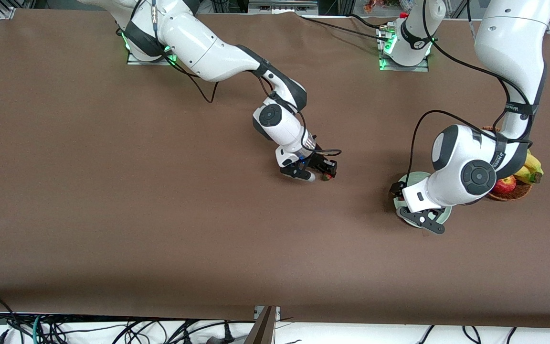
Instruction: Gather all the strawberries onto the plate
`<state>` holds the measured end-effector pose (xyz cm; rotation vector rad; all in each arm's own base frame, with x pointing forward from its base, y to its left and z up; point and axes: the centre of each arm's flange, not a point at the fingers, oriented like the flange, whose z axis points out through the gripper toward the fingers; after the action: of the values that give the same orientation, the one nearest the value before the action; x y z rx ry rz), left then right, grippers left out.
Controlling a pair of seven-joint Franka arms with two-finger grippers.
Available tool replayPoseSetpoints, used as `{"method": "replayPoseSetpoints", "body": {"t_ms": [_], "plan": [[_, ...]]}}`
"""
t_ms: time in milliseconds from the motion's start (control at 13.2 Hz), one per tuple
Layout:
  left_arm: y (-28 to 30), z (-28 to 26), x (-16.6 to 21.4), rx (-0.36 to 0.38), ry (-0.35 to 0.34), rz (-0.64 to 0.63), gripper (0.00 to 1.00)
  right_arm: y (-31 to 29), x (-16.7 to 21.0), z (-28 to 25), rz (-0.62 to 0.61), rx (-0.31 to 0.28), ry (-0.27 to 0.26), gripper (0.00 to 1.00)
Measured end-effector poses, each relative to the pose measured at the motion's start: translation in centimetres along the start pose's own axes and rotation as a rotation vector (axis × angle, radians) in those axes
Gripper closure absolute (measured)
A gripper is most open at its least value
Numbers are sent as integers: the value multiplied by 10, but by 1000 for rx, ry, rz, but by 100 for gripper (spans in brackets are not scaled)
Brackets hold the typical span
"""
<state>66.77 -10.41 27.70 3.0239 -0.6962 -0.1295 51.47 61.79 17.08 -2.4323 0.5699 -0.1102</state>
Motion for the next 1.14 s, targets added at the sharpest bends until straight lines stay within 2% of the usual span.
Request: {"method": "replayPoseSetpoints", "body": {"t_ms": [76, 152, 303, 455, 606, 834, 986, 1137], "plan": [[0, -1, 0, -1, -2, 0, 0, -4, 5, -4, -1, 3, 7, 55], [2, -2, 0, -3, -2, -1, 0, -7, 12, -7, -5, -18, 10, 43], [6, -3, 1, -8, -1, -8, 0, -19, 36, -26, -28, -110, 14, 22], [10, -3, 2, -14, -1, -34, 0, -42, 72, -72, -94, -204, 0, 1], [29, -2, 5, -31, -7, -97, 0, -56, 119, -138, -192, -289, -28, 0], [79, 12, 20, -48, 10, -160, 0, -38, 189, -224, -333, -430, -120, 0], [108, 31, 31, -54, 46, -158, 0, -10, 231, -266, -439, -493, -193, 0], [126, 54, 39, -66, 74, -162, 0, 20, 268, -306, -517, -529, -227, 0]]}}
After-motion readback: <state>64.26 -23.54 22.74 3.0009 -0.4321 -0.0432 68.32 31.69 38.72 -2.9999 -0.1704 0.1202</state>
